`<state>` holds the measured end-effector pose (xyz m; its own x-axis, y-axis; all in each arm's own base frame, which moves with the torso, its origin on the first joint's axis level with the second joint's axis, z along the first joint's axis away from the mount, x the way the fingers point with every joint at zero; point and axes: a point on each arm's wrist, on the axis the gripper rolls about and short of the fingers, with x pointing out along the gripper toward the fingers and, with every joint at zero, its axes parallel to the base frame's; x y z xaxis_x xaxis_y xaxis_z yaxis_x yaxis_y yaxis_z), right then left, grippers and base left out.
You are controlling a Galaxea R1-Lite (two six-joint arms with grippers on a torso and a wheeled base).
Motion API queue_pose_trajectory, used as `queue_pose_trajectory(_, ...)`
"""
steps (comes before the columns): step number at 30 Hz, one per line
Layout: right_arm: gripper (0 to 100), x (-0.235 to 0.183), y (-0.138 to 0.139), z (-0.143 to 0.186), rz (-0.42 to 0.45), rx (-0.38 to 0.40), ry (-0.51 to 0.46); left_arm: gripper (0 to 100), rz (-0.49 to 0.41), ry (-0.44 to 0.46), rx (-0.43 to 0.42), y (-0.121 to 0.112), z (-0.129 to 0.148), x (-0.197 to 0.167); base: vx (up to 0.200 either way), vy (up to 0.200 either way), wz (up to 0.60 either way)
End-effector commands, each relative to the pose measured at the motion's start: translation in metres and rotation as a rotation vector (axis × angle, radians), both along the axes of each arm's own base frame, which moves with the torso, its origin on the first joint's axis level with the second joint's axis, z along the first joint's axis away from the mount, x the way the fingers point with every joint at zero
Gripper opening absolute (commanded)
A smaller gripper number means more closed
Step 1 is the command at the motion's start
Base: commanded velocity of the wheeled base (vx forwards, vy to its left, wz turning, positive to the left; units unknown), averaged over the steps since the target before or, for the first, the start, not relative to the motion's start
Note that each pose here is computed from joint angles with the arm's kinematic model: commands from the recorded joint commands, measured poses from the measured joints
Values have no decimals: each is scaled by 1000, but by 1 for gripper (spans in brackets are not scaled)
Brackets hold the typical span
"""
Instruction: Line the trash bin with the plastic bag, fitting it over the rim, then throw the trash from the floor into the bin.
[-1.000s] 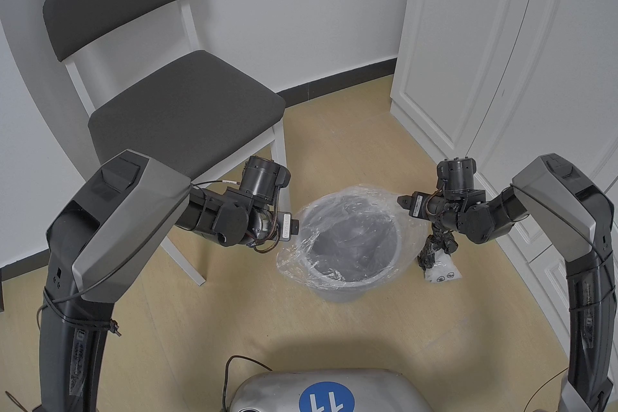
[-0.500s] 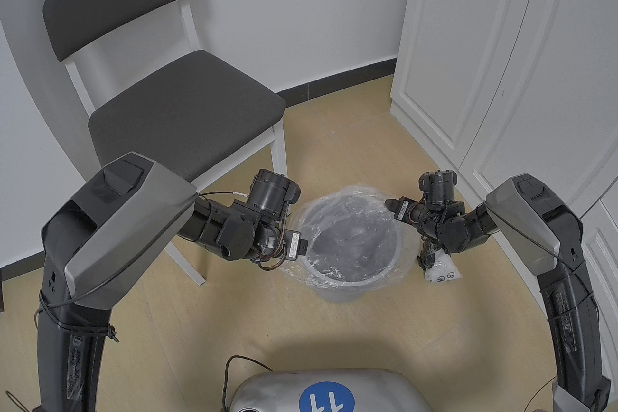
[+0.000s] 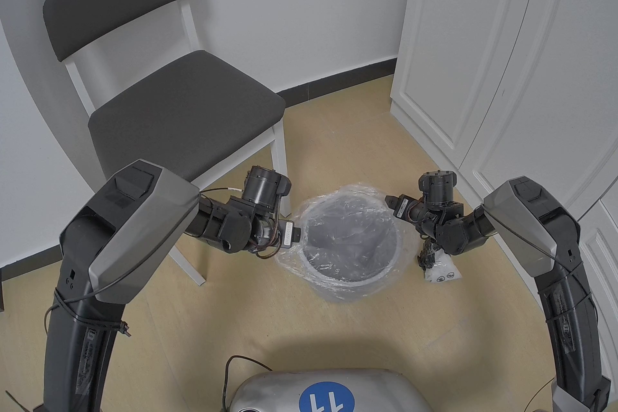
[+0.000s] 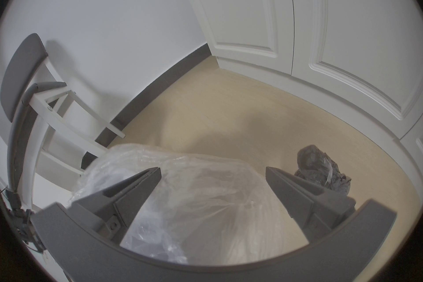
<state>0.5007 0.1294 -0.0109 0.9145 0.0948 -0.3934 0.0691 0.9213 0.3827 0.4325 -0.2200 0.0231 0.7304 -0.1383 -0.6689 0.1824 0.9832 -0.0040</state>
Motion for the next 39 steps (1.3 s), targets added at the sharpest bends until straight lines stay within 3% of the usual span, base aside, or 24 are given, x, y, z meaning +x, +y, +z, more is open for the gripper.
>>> queue_pose_trajectory(1,100,1,0,-1,-5,5,-29,100,55,-4,5,16,-21,24,0,0,0)
queue_pose_trajectory(6,100,2,0,-4,-4,7,-40,100,89,-12,9,25,-29,37,0,0,0)
queue_pose_trajectory(19,100,11,-3,-21,-15,12,-41,100,92,-11,13,22,-40,40,0,0,0)
queue_pose_trajectory(27,100,22,-4,-30,-38,56,-64,100,115,-22,36,19,-51,45,0,0,0)
queue_pose_trajectory(39,100,19,-5,-52,-27,4,-7,100,108,48,73,20,-56,39,0,0,0)
